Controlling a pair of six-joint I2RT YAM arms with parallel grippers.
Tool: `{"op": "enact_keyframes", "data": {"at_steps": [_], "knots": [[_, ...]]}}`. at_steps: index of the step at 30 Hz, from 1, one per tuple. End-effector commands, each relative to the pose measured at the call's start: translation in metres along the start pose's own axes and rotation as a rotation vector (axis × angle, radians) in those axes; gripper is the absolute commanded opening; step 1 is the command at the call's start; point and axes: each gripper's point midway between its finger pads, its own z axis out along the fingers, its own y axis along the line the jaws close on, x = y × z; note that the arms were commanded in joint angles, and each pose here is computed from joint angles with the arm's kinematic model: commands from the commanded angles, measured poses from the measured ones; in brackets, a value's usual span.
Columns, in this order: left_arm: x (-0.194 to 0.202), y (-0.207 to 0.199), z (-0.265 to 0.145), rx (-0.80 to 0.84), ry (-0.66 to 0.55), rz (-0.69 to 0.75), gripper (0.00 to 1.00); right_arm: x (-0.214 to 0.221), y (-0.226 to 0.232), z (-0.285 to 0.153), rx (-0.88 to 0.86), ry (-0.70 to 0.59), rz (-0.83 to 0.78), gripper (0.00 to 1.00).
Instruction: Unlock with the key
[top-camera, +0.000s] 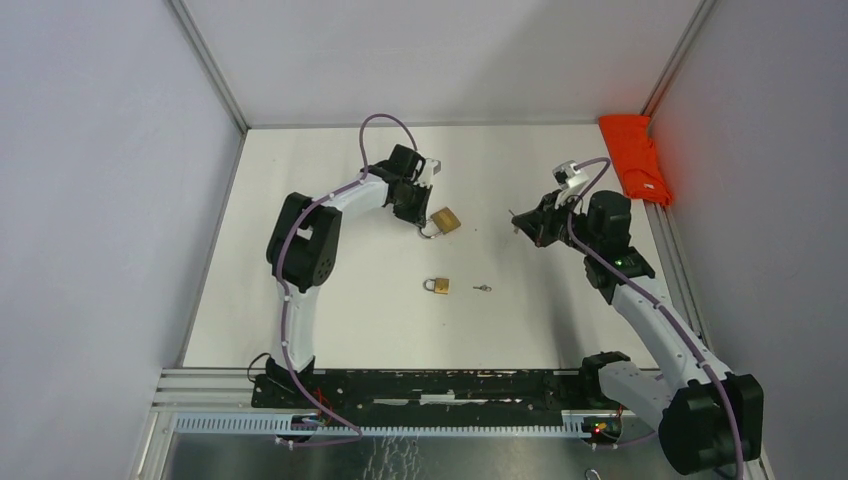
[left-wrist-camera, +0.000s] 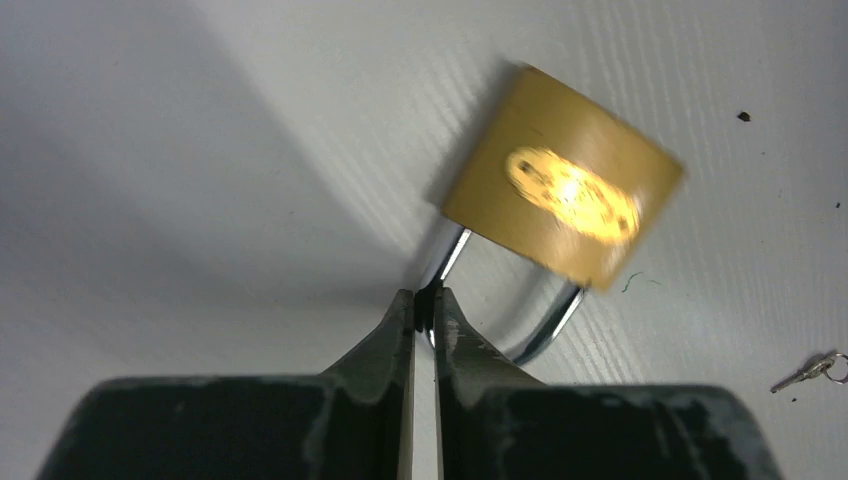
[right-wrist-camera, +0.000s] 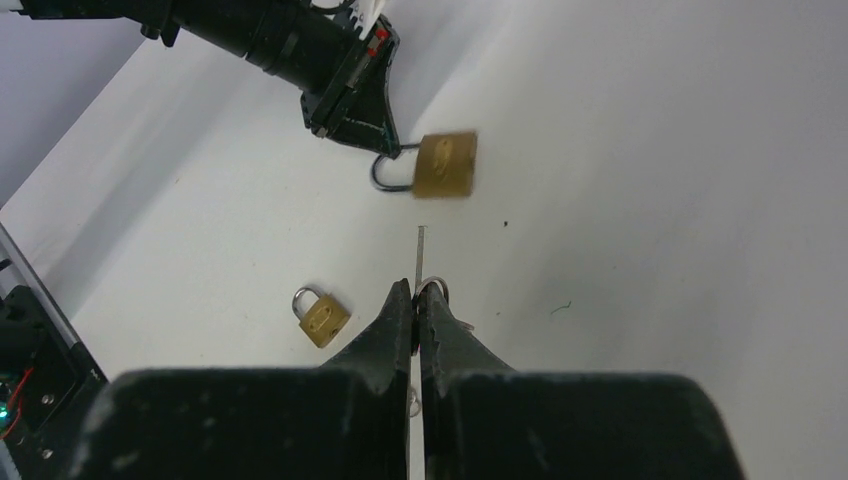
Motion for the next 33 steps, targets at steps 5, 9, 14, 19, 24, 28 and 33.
{"op": "enact_keyframes", "data": {"at_steps": [5,9,14,19,24,28,33], "knots": [[0.032,0.016,0.026,-0.105,0.086,0.102,0.02,0.001,0.006,0.007,-0.058,-0.020,0.018,0.00],[0.020,0.009,0.012,-0.122,0.016,0.157,0.02,0.009,0.004,0.010,-0.062,-0.008,0.034,0.00],[-0.005,0.001,-0.023,-0.144,-0.085,0.211,0.02,0.014,0.006,0.011,-0.075,-0.004,0.052,0.00],[-0.031,-0.012,-0.066,-0.153,-0.192,0.266,0.02,0.015,0.008,0.012,-0.088,-0.010,0.066,0.00],[-0.040,-0.021,-0.092,-0.130,-0.227,0.312,0.02,0.015,0.009,0.012,-0.095,-0.013,0.071,0.00],[-0.032,-0.017,-0.087,-0.137,-0.185,0.331,0.02,0.016,0.009,0.012,-0.097,-0.012,0.073,0.00],[-0.019,-0.016,-0.066,-0.111,-0.121,0.328,0.02,0.016,0.011,0.010,-0.102,-0.015,0.072,0.00]]}}
